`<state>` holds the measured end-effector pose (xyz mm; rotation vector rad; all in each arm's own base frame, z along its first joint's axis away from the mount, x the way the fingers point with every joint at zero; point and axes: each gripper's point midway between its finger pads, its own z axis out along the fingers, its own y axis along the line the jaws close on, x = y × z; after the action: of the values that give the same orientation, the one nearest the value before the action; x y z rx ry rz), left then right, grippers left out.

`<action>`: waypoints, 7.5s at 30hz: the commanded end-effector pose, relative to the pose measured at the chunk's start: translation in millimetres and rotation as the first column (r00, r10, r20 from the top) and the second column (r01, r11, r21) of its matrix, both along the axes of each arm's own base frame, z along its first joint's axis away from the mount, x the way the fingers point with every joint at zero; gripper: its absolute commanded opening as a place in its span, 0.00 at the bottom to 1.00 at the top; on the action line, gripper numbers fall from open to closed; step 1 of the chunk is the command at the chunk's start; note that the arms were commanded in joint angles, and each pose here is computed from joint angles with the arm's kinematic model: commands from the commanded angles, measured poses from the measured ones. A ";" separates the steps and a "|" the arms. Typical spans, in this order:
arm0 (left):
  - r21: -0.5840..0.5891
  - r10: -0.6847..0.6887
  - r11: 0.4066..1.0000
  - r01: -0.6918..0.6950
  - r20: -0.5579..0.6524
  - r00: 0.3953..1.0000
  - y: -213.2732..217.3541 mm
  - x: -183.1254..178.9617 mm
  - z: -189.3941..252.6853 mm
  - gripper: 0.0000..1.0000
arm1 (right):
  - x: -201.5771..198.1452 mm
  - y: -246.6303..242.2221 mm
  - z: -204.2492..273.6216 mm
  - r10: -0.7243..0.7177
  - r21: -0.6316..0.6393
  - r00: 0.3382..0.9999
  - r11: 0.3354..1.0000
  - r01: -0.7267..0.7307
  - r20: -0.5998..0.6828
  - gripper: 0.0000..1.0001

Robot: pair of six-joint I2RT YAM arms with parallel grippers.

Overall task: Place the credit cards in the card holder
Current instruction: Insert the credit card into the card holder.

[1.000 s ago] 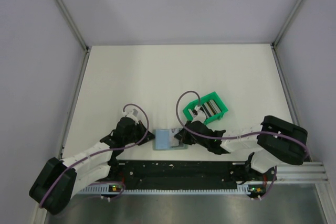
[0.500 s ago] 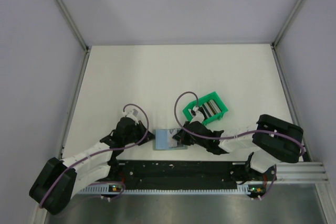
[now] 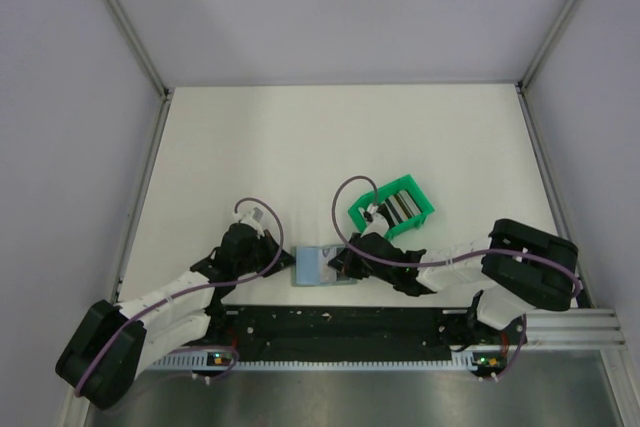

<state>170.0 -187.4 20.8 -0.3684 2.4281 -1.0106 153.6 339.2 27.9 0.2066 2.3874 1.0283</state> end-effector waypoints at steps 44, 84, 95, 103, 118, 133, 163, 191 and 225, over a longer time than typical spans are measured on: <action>0.012 0.003 1.000 -0.002 -0.008 1.000 3.6 -3.6 -7.5 0.00 | 2.9 -33.5 11.1 0.048 -0.325 0.994 0.946 -0.014 0.096 0.53; 0.014 -0.010 1.000 0.010 -0.002 1.000 2.8 -3.7 -6.4 0.00 | -4.6 30.6 14.3 0.225 -0.216 0.971 0.955 -0.203 0.081 0.48; 0.018 -0.010 1.000 0.010 -0.003 1.000 3.3 -4.0 -6.9 0.00 | 0.9 10.8 18.1 0.181 -0.252 0.977 0.956 -0.150 0.108 0.50; 0.019 -0.008 1.000 0.008 -0.004 1.000 3.6 -4.0 -7.3 0.00 | -6.7 20.2 14.1 0.197 -0.219 0.979 0.959 -0.180 0.058 0.50; 0.022 -0.007 1.000 0.007 -0.006 1.000 3.9 -4.1 -8.0 0.00 | -8.3 37.7 15.0 0.217 -0.168 0.975 0.964 -0.207 0.047 0.50; 0.021 -0.007 1.000 0.007 -0.005 1.000 3.8 -3.9 -7.8 0.00 | -7.4 44.8 24.8 0.231 -0.117 0.971 0.968 -0.223 0.055 0.49; 0.016 -0.009 1.000 0.009 -0.003 1.000 2.8 -3.2 -6.2 0.00 | 1.3 28.0 29.7 0.182 -0.190 0.980 0.968 -0.165 0.077 0.47; 0.015 -0.009 1.000 0.010 -0.005 1.000 3.1 -4.1 -6.8 0.00 | -14.1 63.6 35.6 0.286 -0.040 0.956 0.958 -0.284 0.060 0.38; 0.014 -0.011 1.000 0.011 -0.004 1.000 2.8 -4.2 -6.5 0.00 | -5.9 53.2 27.5 0.242 -0.108 0.968 0.966 -0.235 0.060 0.42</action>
<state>168.9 -188.1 20.9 -0.3622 2.4314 -1.0180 144.5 370.7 35.1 -0.1332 2.4954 0.8835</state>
